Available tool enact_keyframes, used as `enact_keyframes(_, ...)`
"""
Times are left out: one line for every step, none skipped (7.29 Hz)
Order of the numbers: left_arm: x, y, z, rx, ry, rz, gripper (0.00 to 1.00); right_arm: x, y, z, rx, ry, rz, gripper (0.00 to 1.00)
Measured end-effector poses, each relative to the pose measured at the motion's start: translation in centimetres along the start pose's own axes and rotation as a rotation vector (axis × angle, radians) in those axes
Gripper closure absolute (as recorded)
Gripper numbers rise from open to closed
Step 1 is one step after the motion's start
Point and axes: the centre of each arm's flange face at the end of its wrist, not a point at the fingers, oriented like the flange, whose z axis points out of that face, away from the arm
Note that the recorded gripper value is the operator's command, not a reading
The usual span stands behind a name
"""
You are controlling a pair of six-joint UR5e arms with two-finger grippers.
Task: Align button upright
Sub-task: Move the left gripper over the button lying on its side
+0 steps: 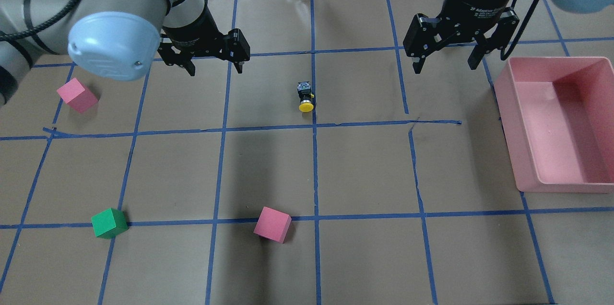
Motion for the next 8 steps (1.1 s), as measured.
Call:
enact_keyframes(2.5, 0.1, 2.4, 0.023, 0.007, -0.015, 0.0, 0.0, 0.0, 0.0, 0.0, 0.0, 0.0, 0.0)
enact_keyframes(5.8, 1.1, 5.2, 0.034, 0.009, -0.041, 0.0, 0.0, 0.0, 0.0, 0.0, 0.0, 0.0, 0.0)
enact_keyframes(8.7, 2.6, 8.1, 0.056, 0.002, -0.061, 0.0, 0.0, 0.0, 0.0, 0.0, 0.001, 0.0, 0.0)
enact_keyframes(10.3, 4.1, 10.9, 0.109, -0.012, -0.062, 0.0, 0.0, 0.0, 0.0, 0.0, 0.001, 0.0, 0.0)
enact_keyframes(11.2, 5.5, 13.4, 0.177, -0.015, -0.056, 0.0, 0.0, 0.0, 0.0, 0.0, 0.001, 0.0, 0.0)
enact_keyframes(11.4, 6.9, 15.8, 0.259, -0.02, -0.052, 0.0, 0.0, 0.0, 0.0, -0.001, 0.001, 0.0, 0.0)
enact_keyframes(11.3, 7.8, 18.0, 0.35, -0.02, -0.057, 0.02, 0.0, 0.0, 0.1, -0.002, 0.0, 0.0, 0.0)
enact_keyframes(11.2, 8.0, 19.9, 0.43, -0.015, -0.065, 0.02, 0.0, 0.0, 0.2, -0.005, 0.0, 0.0, 0.0)
